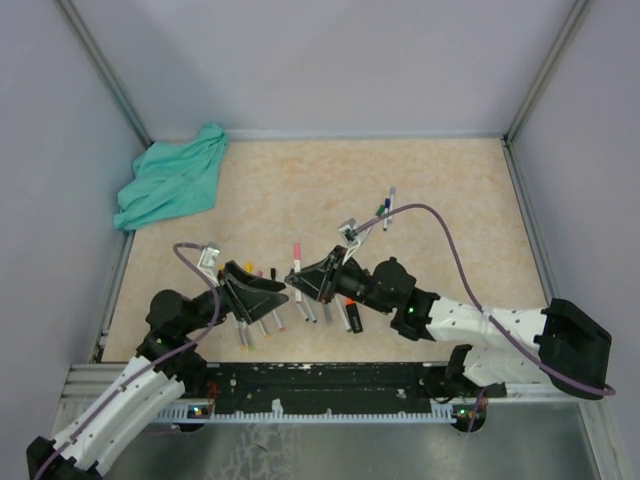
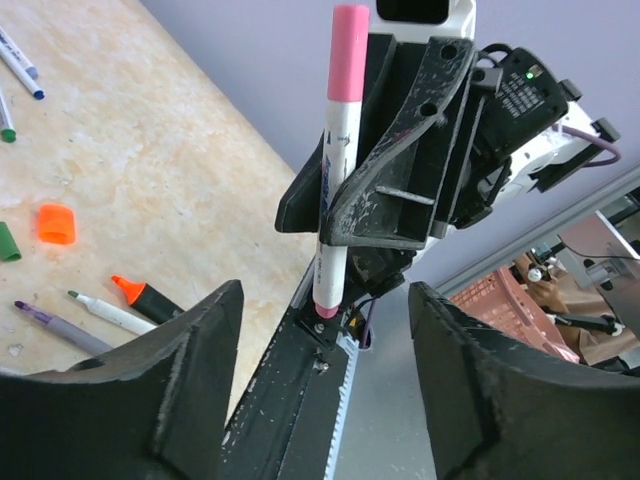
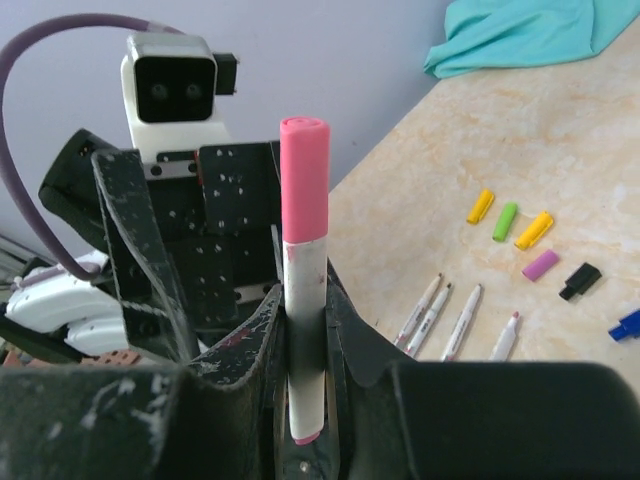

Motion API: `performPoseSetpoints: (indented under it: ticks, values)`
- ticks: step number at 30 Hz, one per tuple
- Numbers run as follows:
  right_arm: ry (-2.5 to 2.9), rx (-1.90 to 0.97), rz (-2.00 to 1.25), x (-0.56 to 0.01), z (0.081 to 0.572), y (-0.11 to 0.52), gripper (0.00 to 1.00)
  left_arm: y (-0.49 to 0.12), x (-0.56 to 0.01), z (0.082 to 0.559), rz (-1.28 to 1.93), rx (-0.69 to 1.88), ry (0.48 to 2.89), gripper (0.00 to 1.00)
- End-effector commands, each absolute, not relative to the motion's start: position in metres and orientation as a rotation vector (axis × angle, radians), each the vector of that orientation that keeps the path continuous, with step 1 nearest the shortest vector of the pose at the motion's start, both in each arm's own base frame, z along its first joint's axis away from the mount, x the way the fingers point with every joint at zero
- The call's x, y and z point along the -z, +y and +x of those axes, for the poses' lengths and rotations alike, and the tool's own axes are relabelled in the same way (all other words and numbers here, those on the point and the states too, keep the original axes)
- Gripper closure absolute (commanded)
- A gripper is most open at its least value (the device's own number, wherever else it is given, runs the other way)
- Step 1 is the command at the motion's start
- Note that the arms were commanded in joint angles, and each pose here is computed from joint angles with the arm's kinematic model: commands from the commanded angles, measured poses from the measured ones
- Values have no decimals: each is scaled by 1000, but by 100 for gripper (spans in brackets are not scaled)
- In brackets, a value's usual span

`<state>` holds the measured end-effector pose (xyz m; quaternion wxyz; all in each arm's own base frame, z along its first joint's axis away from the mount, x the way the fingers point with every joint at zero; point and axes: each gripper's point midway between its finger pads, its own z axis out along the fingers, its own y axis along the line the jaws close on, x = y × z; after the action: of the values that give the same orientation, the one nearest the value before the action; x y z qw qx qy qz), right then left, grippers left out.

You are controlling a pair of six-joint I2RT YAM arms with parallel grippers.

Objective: Open the pen caps
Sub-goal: Pick up the pen from the center of the board, then open the pen cap from the pen.

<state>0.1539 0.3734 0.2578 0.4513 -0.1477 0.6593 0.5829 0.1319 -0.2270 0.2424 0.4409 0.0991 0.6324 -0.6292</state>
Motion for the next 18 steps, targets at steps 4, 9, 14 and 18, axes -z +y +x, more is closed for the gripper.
performPoseSetpoints:
  ticks: [4,9,14,18]
  values:
    - [1584,-1417,-400,-255,141,349,100,-227,-253,124,317,1553,1550,13]
    - [1598,-1418,-434,-245,131,336,100,-234,-265,123,346,1610,1533,1]
    - [1599,-1442,-466,-238,120,329,100,-246,-276,126,390,1673,1528,1]
    - [1605,-1460,-486,-234,115,329,100,-255,-276,135,394,1697,1553,4]
